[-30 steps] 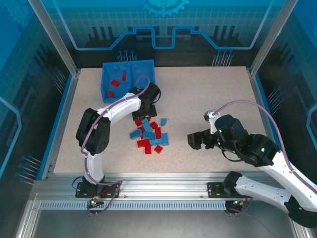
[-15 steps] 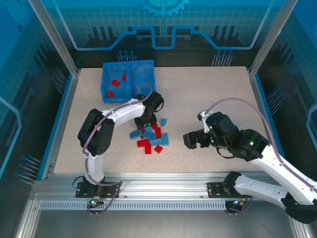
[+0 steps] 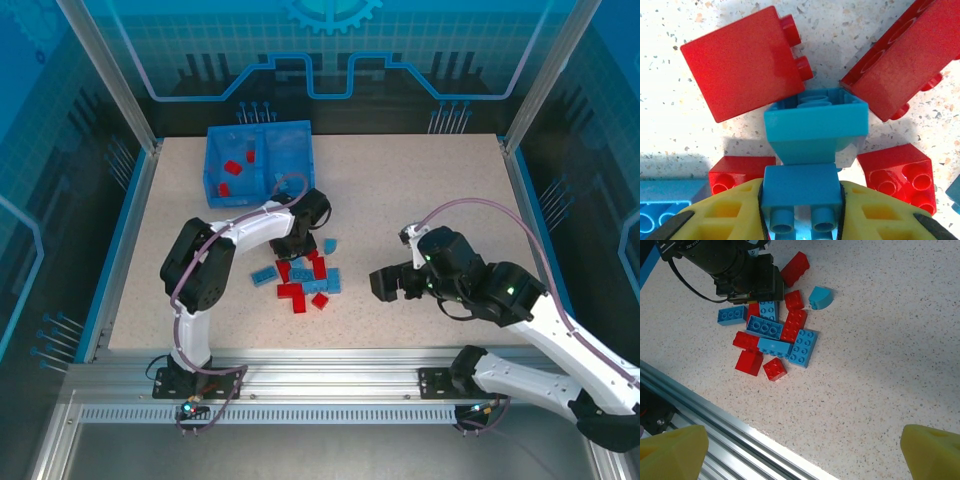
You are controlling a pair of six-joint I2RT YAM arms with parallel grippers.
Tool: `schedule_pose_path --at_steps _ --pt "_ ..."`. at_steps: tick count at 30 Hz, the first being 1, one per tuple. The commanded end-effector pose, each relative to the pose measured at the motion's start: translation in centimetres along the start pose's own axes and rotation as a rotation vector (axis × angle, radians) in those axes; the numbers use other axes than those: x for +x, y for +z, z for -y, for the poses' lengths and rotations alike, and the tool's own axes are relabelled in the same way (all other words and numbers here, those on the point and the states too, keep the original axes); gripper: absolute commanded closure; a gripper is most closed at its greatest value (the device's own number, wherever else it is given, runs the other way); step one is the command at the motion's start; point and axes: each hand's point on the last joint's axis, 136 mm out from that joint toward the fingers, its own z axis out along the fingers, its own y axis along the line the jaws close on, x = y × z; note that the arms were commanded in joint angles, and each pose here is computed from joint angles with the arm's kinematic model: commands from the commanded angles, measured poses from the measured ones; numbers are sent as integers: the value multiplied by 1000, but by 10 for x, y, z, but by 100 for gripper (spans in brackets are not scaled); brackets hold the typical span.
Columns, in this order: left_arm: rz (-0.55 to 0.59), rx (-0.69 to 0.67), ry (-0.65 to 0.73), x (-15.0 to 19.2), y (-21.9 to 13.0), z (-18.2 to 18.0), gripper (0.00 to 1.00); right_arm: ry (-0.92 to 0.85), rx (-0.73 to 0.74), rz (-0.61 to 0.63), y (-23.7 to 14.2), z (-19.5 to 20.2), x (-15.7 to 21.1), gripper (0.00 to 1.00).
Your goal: Sort the legos into containers by color
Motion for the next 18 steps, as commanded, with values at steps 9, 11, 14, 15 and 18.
schedule_pose_path --at_steps 9,11,14,15,18 --pt "199 122 17 -45 -104 2 78 64 -47 99 -17 -6 -18 0" --pt "240 146 29 -58 -124 3 79 72 -56 107 -17 -7 -21 0" --pt "293 198 28 -78 -152 5 79 86 -62 116 -16 -8 -23 0" --pt "317 224 28 -87 -163 6 79 90 -60 117 -16 -8 -23 0" --pt "390 289 15 -115 -187 7 79 104 -49 123 -14 -6 -24 0"
